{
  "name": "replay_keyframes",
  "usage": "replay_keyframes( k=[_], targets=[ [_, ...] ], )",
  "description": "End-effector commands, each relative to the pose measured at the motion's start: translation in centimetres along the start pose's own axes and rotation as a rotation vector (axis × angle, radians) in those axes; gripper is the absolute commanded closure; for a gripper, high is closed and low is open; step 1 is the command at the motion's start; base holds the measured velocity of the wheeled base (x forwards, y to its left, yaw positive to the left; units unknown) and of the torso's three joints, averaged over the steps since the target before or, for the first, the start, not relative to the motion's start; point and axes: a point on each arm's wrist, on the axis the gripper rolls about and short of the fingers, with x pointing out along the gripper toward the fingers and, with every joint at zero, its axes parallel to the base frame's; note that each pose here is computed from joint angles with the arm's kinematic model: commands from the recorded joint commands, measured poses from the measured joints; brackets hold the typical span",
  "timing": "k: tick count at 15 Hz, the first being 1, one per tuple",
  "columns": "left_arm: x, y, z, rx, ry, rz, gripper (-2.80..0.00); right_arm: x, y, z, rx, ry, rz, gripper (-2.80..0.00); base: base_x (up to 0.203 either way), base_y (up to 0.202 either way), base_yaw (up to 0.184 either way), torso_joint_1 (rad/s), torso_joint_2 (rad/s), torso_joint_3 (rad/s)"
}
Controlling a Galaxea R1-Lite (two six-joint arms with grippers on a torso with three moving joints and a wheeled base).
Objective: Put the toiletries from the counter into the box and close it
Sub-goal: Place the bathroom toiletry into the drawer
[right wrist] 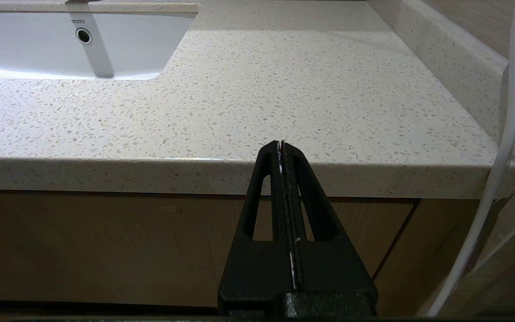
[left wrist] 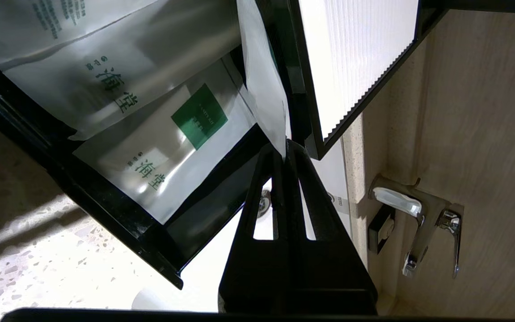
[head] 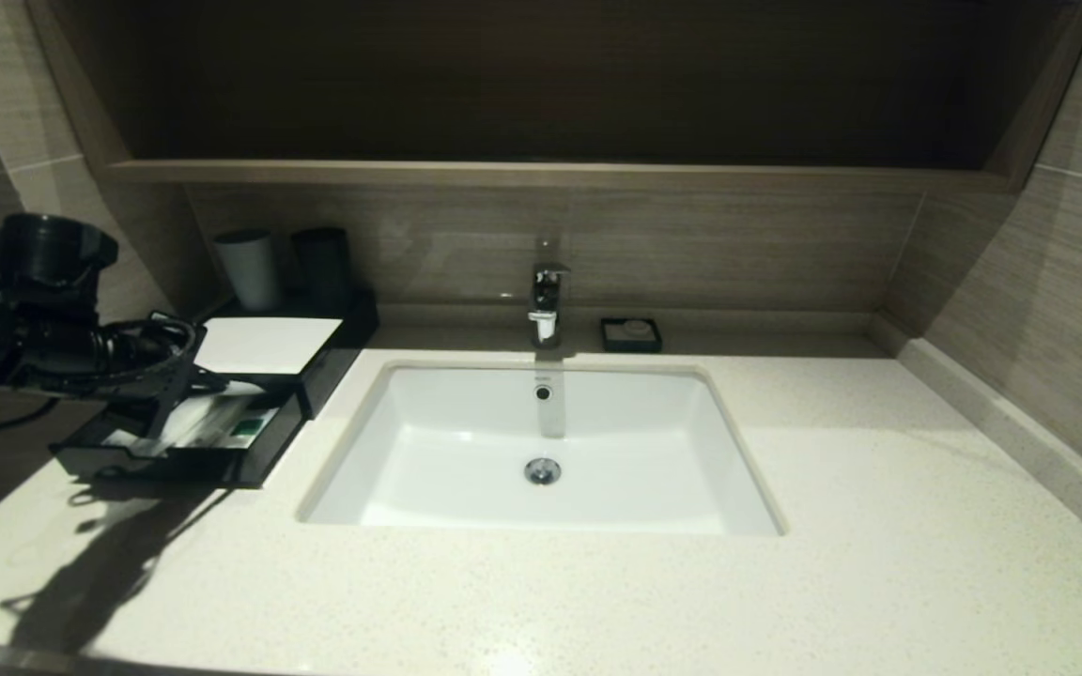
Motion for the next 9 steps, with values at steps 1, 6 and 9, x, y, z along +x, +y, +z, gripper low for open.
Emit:
replay_keyframes(
  k=[1, 6, 9],
  targets=[
    [-0.14, -0.1, 0.02, -0.007, 0.0, -0.002, 0.0, 0.0, 0.0, 0.0, -0.001, 0.0, 0.0, 0.0, 0.0, 0.0, 0.0, 0.0, 0.0, 0.0],
    [-0.11, -0.14, 0.12, -0.02, 0.008, 0.022, 0.0, 0.0, 0.0, 0.0, -0.001, 0.0, 0.0, 0.0, 0.0, 0.0, 0.0, 0.0, 0.0, 0.0],
    [0.23, 0.05, 0.29, -0.025, 0.008, 0.031, -2.8, 0.0, 0.0, 0.0, -0.001, 0.0, 0.0, 0.0, 0.0, 0.0, 0.0, 0.0, 0.0, 0.0]
  ],
)
